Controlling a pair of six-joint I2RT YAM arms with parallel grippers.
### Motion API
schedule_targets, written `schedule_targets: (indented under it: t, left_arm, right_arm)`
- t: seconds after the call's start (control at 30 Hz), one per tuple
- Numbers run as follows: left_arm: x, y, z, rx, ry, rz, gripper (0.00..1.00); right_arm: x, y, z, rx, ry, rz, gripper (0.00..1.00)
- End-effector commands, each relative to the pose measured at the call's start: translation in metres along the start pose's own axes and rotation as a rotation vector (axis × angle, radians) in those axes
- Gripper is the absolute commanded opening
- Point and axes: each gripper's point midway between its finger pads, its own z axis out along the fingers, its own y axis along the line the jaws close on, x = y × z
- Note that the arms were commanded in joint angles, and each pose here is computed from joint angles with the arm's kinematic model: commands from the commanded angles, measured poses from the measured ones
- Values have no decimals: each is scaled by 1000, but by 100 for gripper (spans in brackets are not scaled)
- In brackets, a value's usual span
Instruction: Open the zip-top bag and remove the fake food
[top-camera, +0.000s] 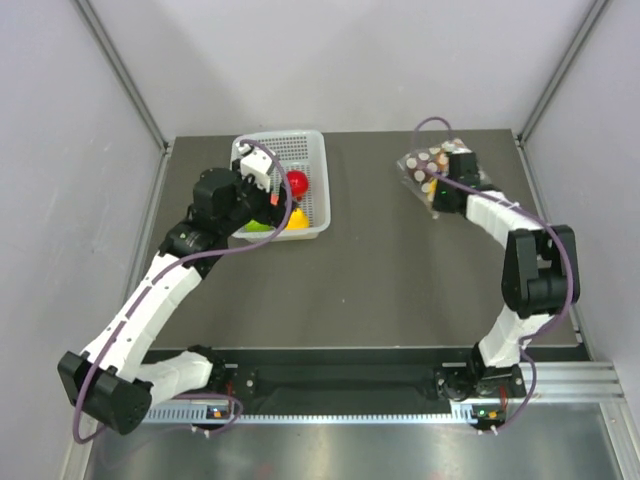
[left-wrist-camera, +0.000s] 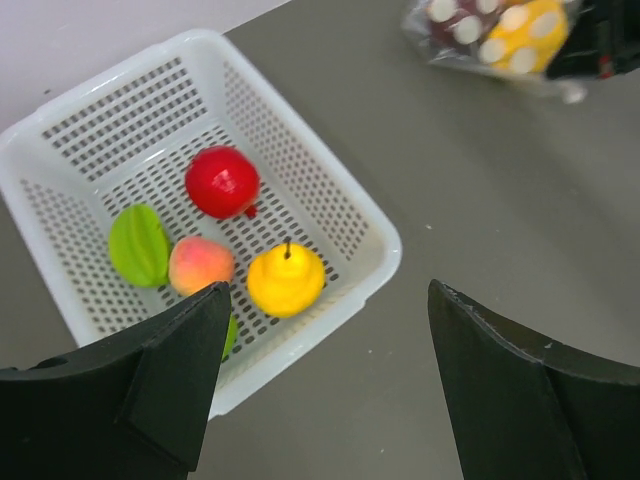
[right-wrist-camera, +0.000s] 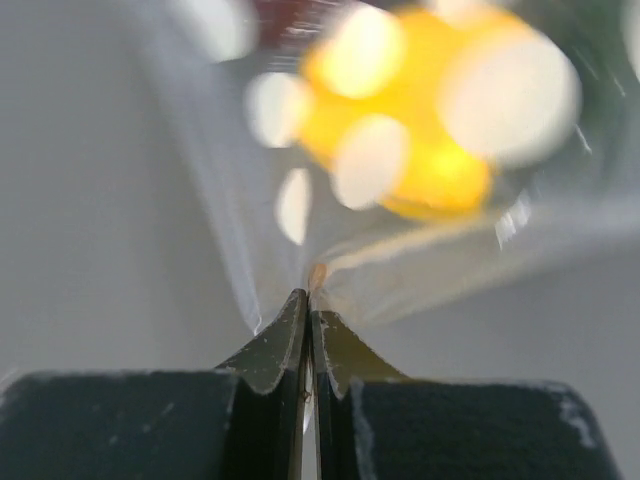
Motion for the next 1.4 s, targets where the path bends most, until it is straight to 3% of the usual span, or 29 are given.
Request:
schedule_targets:
  t: [0.0, 0.23, 0.43, 0.63, 0.67, 0.77, 0.8, 0.9, 1.07, 1.2, 1.33, 1.37]
  left_arm:
    - [-23, -23, -11, 56, -85, 72, 84]
    - [-23, -61, -18, 131, -94, 95, 84]
    - [-12, -97, -30, 193, -94, 97, 83]
    - [38, -133, -16, 223, -20, 61, 82]
    - [45, -141, -15, 240, -11, 57, 82]
    - [60, -158, -4, 280, -4, 32, 81]
    - [63, -161, -1, 288, -4, 31, 81]
    - [73, -168, 7, 310, 1, 49, 81]
    - [104, -174, 27, 315, 29, 110, 81]
    - [132, -182, 32, 328, 7, 241, 75]
    - [149, -176, 49, 240, 78, 166, 80]
    - [164, -177, 57, 218, 145, 134, 80]
  right_arm:
    - [16, 83, -40, -168, -14, -84, 0]
    - [67, 198, -99, -441, 30, -215, 0]
    - [109, 231, -137, -552, 81, -276, 0]
    - [153, 231, -165, -631, 140, -297, 1]
    - [152, 227, -167, -622, 133, -293, 4]
    - [143, 210, -175, -565, 86, -296, 37]
    - [136, 205, -183, -560, 53, -302, 54]
    - [121, 182, -199, -490, -7, -300, 72]
    - [110, 153, -222, -430, -74, -246, 80]
    - [102, 137, -242, -432, -133, -194, 86]
    - [95, 125, -252, -403, -166, -171, 89]
    - [93, 122, -253, -394, -173, -169, 89]
